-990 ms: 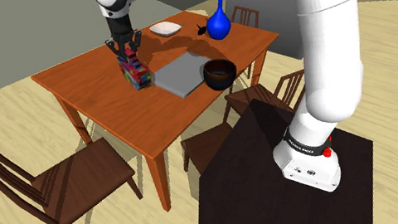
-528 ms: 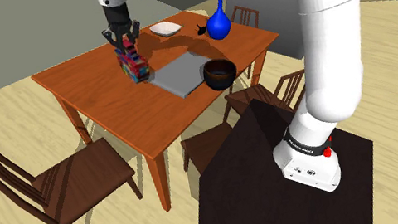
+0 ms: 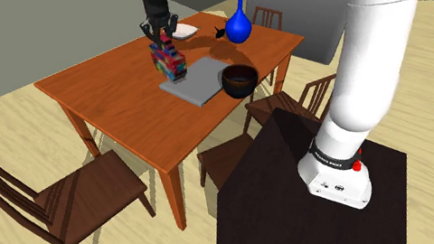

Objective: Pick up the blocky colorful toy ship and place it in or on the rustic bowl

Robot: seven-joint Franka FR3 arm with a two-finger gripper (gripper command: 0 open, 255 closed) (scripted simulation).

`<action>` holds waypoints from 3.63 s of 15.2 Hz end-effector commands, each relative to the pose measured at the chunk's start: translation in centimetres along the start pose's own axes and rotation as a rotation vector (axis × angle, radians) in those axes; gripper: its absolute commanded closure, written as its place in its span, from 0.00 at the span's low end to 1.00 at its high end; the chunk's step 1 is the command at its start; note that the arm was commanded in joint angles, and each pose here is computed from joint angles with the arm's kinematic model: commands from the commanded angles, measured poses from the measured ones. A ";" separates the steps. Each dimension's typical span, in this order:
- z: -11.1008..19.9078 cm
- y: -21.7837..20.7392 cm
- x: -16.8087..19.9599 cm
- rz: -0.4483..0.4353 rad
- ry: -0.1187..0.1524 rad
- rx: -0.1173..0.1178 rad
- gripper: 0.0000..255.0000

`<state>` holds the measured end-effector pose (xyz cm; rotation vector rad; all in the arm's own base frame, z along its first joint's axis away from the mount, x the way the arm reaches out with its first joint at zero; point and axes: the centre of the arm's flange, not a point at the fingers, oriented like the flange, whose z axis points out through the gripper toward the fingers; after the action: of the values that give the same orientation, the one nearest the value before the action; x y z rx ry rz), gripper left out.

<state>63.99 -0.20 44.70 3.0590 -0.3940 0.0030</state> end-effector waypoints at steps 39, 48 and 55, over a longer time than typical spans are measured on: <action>5.9 31.5 -9.8 -0.001 0.001 0.000 1.00; 10.0 31.3 -9.9 -0.001 0.001 0.000 1.00; 10.0 31.3 -9.9 -0.001 0.001 0.000 0.00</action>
<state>46.45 -28.48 36.44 3.0594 -0.3922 0.0046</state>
